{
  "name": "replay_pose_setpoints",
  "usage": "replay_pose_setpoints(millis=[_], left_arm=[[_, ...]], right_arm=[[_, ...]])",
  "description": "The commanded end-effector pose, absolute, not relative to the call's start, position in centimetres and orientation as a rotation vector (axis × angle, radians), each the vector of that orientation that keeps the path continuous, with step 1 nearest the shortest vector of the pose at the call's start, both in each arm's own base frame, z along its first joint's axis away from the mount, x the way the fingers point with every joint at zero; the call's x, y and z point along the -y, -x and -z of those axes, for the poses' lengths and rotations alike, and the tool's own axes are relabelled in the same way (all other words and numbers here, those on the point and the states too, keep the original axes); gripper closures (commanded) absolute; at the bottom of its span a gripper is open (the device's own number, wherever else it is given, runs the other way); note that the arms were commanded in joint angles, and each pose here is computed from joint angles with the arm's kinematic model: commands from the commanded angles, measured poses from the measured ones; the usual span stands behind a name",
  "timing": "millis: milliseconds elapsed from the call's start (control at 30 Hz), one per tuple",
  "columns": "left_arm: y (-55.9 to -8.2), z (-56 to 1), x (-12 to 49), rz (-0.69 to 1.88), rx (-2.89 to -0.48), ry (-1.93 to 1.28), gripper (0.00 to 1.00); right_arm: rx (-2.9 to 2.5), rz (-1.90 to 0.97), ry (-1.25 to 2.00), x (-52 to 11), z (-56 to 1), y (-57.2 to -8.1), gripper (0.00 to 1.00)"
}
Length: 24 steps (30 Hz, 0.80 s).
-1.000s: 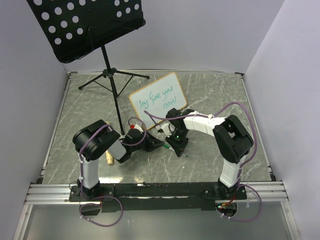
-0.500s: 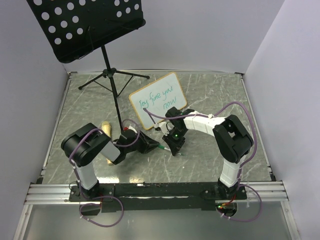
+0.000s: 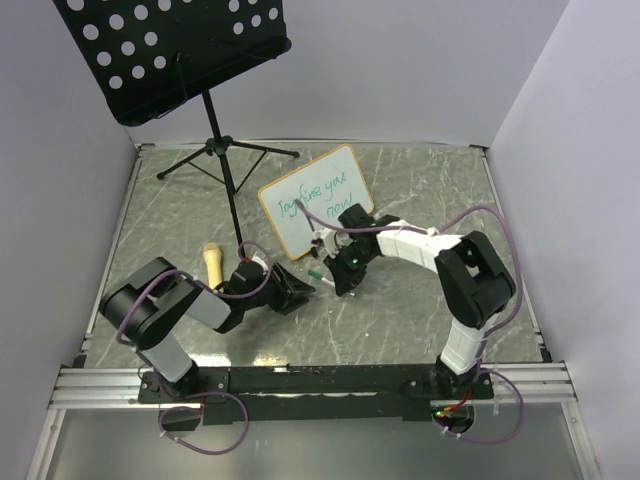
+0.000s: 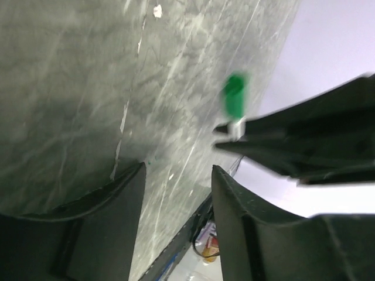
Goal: Write a sentence on the whiteboard
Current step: Put down the whiteboard marker at the center of the board.
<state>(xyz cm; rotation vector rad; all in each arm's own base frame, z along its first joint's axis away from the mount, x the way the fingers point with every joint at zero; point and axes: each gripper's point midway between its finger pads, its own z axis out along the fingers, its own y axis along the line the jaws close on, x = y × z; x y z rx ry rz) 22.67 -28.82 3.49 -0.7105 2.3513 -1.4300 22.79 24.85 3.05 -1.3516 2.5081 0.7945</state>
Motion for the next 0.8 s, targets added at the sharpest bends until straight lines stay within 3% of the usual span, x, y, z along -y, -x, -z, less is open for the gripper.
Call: replay_pose_setpoints(millis=[0,433,533,667,767], left_arm=[[-21.4,-1.9,27.3,1.285,-2.44,0.683,0.44],[-21.9,-6.0,26.4,1.244,-2.317,0.45,0.36],[-22.8,-8.0,25.0,1.148,-2.241,0.397,0.31],[-23.8,-12.7,22.7,1.056,-2.079,0.352,0.11],[-24.2,-14.6,21.1,0.971,-2.016,0.335,0.02]], right_arm=[[-2.381,-0.827,1.281,-24.6,-5.6,-25.0,1.0],[-2.447,-0.763,1.135,-19.4,-5.6,-26.9,1.0],[-2.45,-0.677,1.101,-16.9,-5.5,-27.1,1.0],[-2.484,-0.506,0.957,-11.3,-5.3,-29.2,1.0],[-2.505,-0.426,0.881,-8.2,-5.1,-30.7,1.0]])
